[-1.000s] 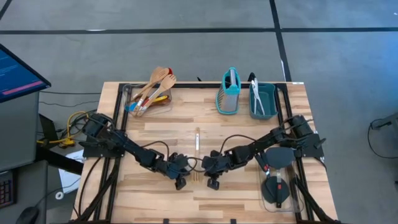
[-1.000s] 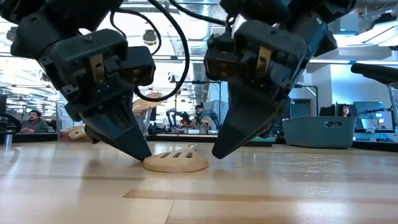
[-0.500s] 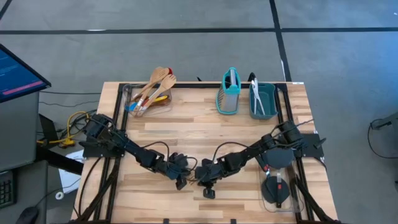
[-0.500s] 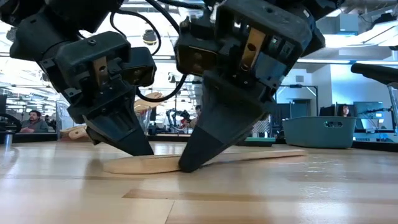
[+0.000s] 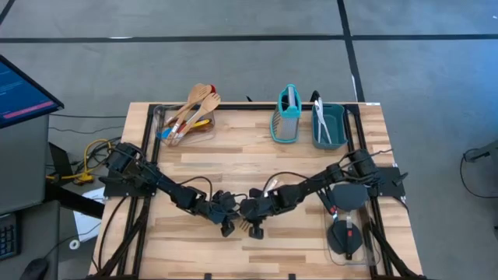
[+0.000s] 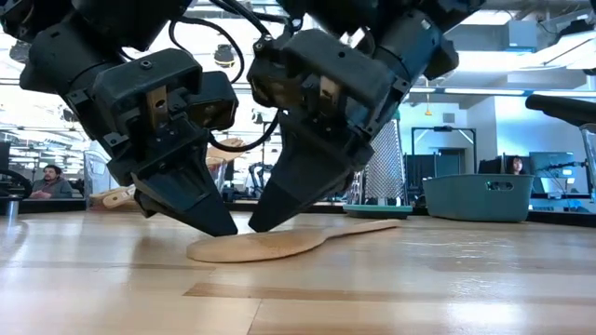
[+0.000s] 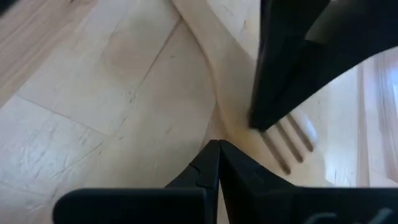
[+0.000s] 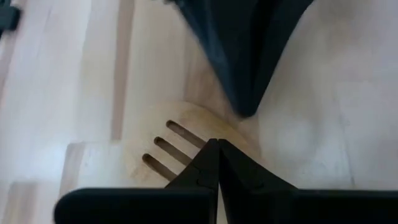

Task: Pick & Place Kitchen Items
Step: Put the wooden slotted spoon into the left transparent bin

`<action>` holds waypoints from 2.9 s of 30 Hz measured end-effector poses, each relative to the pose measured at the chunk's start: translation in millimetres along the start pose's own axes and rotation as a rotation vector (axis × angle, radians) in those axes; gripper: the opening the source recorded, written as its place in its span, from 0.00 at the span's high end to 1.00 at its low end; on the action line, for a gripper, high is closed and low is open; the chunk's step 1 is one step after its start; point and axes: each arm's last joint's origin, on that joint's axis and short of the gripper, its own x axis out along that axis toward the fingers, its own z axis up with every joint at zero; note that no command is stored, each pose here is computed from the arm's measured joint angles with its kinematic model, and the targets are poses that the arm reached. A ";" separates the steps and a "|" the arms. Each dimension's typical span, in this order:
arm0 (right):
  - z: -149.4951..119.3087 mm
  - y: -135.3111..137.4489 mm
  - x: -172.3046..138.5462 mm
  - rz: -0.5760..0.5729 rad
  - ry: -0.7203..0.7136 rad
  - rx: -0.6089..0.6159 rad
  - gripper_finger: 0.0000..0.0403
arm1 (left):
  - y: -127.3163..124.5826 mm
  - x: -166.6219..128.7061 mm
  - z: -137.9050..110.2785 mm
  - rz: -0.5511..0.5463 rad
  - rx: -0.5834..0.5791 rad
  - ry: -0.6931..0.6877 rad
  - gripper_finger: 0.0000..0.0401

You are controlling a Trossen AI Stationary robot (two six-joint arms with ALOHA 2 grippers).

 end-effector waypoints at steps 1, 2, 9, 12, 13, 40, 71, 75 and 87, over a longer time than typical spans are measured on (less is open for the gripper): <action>0.5 0.9 -2.4 0.013 0.008 -0.007 1.00 | 0.0 0.0 0.0 0.000 0.000 0.001 1.00; 0.0 2.6 -5.5 0.020 0.018 -0.014 1.00 | 0.1 0.0 0.0 0.001 0.000 0.000 1.00; 6.2 19.7 -29.6 0.062 0.004 -0.067 1.00 | 0.2 0.0 -0.1 0.004 0.004 -0.001 1.00; 5.2 20.6 -34.0 0.070 0.025 -0.092 1.00 | 0.2 0.0 -0.1 0.004 0.004 -0.001 1.00; 4.5 20.7 -34.8 0.086 0.042 -0.092 1.00 | 0.1 0.0 -0.1 0.004 0.004 -0.002 1.00; -22.1 21.0 5.9 0.092 0.129 -0.104 1.00 | -12.9 31.1 -0.2 -0.041 -0.013 -0.043 1.00; -14.0 26.6 0.3 -0.047 -0.016 -0.182 1.00 | -11.6 30.9 -1.3 -0.036 -0.011 -0.033 1.00; -9.4 27.9 -4.0 -0.055 -0.046 -0.190 1.00 | -11.6 30.9 -1.1 -0.034 -0.011 -0.037 1.00; 2.4 28.4 -19.4 -0.133 -0.115 -0.218 1.00 | -13.0 30.7 -0.8 -0.051 -0.019 -0.045 1.00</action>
